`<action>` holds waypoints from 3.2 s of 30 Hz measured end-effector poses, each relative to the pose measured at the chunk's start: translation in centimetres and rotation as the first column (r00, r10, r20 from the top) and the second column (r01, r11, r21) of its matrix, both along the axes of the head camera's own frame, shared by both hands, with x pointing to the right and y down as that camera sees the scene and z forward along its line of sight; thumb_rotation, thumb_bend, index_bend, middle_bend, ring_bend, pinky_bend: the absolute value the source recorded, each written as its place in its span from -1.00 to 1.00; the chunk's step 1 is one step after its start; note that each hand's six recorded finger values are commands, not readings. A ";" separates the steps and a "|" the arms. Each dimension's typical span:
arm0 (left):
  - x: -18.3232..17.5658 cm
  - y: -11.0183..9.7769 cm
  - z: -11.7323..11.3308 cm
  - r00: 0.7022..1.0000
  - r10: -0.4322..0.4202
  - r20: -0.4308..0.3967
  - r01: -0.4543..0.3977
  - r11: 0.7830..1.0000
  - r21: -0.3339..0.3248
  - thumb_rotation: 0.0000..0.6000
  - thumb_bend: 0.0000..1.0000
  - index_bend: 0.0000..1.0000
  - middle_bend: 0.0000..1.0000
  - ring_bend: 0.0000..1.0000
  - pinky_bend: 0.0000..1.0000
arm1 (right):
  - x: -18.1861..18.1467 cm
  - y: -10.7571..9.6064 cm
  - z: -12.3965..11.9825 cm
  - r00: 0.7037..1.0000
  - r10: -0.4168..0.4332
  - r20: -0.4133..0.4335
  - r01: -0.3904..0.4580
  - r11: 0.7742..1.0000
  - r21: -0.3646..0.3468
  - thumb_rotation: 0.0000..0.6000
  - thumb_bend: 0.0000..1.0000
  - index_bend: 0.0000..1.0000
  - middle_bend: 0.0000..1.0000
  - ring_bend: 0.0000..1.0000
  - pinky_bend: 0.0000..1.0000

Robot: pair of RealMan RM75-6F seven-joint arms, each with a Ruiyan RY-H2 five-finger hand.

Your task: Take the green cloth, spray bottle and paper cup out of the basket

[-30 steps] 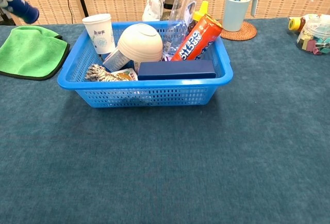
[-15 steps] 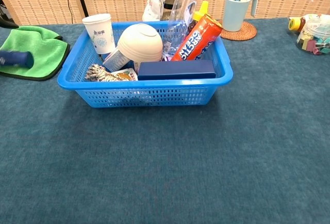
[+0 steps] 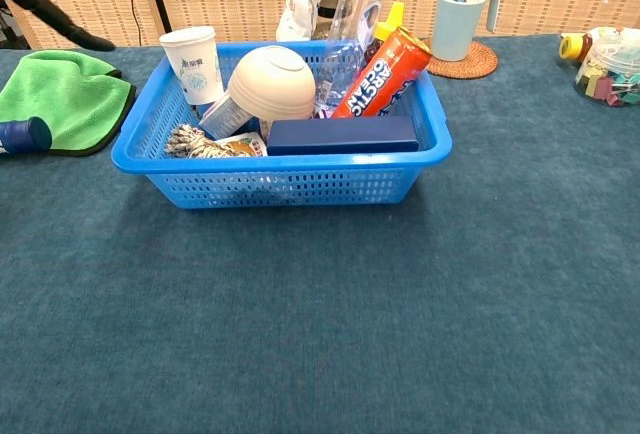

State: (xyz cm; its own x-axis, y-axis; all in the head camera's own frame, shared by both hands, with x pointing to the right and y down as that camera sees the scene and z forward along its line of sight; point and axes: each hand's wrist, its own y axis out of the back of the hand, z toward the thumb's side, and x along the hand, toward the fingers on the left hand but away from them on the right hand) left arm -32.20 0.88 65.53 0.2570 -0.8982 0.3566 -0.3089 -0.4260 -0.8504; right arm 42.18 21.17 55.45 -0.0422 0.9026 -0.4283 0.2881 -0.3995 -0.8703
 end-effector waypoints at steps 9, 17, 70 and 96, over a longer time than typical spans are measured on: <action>3.8 -1.4 1.4 0.997 0.013 0.070 -0.010 0.999 -0.037 1.00 -0.80 -0.25 -1.00 -1.00 -1.00 | 0.5 -0.2 0.0 1.000 0.014 -0.001 -0.014 1.000 0.000 1.00 -1.00 -1.00 -1.00 -1.00 -1.00; 5.7 -1.8 2.3 0.994 -0.002 0.112 0.009 0.998 -0.061 1.00 -0.75 -0.19 -1.00 -1.00 -1.00 | 0.9 -0.3 0.3 1.000 0.023 -0.002 -0.023 1.000 -0.009 1.00 -1.00 -1.00 -1.00 -1.00 -1.00; -2.7 -3.0 0.4 0.977 -0.150 0.154 0.161 0.985 -0.059 1.00 -0.95 -0.89 -1.00 -1.00 -1.00 | 0.1 -0.2 0.8 1.000 0.010 0.022 -0.009 0.999 -0.031 1.00 -1.00 -1.00 -1.00 -1.00 -1.00; -16.1 10.4 -8.4 0.927 -0.305 0.218 0.308 0.951 0.019 1.00 -1.00 -1.00 -1.00 -1.00 -1.00 | 1.3 -0.7 -0.2 0.999 0.017 -0.039 -0.016 1.000 0.016 1.00 -1.00 -1.00 -1.00 -1.00 -1.00</action>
